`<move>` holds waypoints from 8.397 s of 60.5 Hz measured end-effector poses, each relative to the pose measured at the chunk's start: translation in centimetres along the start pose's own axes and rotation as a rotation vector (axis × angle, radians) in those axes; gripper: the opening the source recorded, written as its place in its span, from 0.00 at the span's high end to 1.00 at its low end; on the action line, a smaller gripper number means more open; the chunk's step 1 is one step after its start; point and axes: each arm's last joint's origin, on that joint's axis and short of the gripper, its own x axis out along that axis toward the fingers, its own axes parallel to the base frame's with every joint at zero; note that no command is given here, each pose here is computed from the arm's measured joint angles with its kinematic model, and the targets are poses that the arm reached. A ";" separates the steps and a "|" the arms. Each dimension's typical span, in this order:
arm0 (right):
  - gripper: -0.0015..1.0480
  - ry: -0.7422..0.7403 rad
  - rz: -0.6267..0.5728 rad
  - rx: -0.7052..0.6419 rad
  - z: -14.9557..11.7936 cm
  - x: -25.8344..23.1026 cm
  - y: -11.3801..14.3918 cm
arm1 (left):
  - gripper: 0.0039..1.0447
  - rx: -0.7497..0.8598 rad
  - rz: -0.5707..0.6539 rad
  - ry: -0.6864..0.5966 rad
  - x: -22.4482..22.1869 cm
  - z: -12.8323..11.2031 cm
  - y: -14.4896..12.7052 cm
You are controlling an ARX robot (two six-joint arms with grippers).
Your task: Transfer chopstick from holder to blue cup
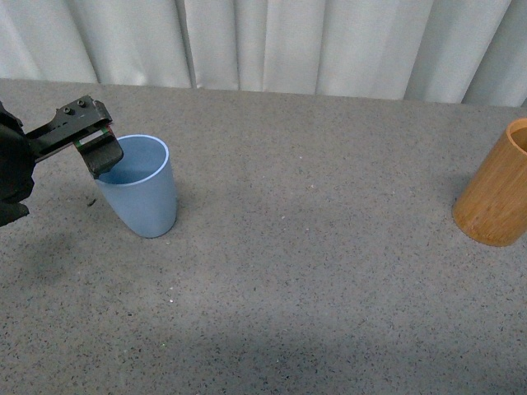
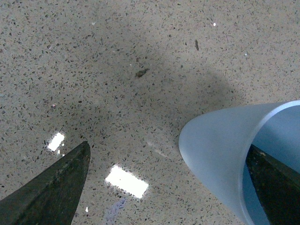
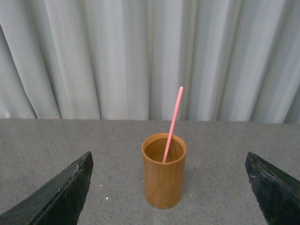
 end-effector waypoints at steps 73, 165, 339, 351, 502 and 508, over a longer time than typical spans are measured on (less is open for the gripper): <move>0.09 0.000 0.000 0.000 0.0 0.0 0.0 | 0.97 0.179 -0.197 0.076 -1.2 -3.7 -5.4; 0.09 0.000 0.000 0.000 0.0 0.0 0.0 | 0.97 0.453 -0.220 0.114 -1.0 -9.6 -16.4; 0.09 0.388 -0.318 0.049 1.5 20.1 -5.3 | 0.40 0.348 -0.389 -0.829 -17.9 -8.2 11.8; 0.09 0.387 -0.285 0.054 1.3 21.2 -4.8 | 0.73 0.429 -0.326 -0.861 -17.9 -8.2 11.9; 0.88 0.342 -0.190 0.211 -1.7 31.4 -1.4 | 0.06 0.450 -0.315 -0.865 -17.9 -8.2 11.9; 0.88 0.311 -0.194 0.210 -0.2 30.7 -1.8 | 0.06 0.450 -0.315 -0.865 -17.9 -8.2 11.9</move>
